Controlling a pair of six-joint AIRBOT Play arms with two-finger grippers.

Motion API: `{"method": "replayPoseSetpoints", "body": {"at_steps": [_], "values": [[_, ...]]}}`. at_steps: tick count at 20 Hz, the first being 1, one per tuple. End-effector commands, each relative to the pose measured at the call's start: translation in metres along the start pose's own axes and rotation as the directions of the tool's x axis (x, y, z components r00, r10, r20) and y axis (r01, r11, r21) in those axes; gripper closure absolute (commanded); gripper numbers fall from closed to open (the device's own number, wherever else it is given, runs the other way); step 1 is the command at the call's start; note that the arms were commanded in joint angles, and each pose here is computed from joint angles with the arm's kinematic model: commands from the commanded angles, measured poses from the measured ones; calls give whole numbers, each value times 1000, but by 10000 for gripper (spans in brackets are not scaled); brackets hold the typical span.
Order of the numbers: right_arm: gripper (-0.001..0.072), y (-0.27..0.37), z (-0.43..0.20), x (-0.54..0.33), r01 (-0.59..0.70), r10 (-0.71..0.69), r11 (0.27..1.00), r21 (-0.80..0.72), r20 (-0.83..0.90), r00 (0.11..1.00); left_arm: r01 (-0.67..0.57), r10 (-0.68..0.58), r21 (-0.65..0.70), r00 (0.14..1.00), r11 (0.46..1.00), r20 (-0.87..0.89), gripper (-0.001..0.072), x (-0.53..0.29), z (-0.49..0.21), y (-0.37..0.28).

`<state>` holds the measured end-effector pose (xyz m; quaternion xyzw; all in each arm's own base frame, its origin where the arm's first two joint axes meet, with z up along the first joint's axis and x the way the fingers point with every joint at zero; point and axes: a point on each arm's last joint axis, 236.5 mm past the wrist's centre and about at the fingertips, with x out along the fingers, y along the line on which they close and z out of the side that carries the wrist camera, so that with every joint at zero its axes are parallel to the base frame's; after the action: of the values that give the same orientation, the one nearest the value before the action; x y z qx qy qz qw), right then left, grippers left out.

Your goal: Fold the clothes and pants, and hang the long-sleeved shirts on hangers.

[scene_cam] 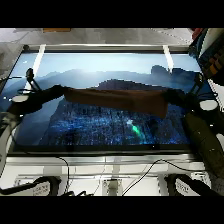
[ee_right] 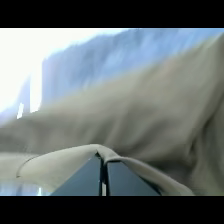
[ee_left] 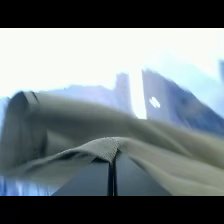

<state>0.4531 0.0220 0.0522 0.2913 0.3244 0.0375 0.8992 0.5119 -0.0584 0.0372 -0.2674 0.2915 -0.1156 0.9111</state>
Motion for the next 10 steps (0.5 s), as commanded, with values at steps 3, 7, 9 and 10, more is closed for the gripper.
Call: {"method": "replayPoseSetpoints", "body": {"at_steps": [3, 7, 9, 10], "values": [[693, -52, 20, 66, 143, -158, 984, 111, 145, 977, -189, 187, 13, 977, 982, 105, 688, 74, -4, 16], [116, -59, 11, 88, 154, -163, 983, 98, 95, 982, -185, 181, 51, 980, 981, 81, -6, 107, -15, 15], [82, -57, 10, 85, 156, -159, 987, 43, 77, 984, -180, 173, 97, 982, 979, 77, -5, 103, -10, 16], [83, -57, 9, 84, 156, -157, 988, 20, 63, 986, -162, 156, 105, 986, 981, 67, -4, 99, -7, 15]]}}
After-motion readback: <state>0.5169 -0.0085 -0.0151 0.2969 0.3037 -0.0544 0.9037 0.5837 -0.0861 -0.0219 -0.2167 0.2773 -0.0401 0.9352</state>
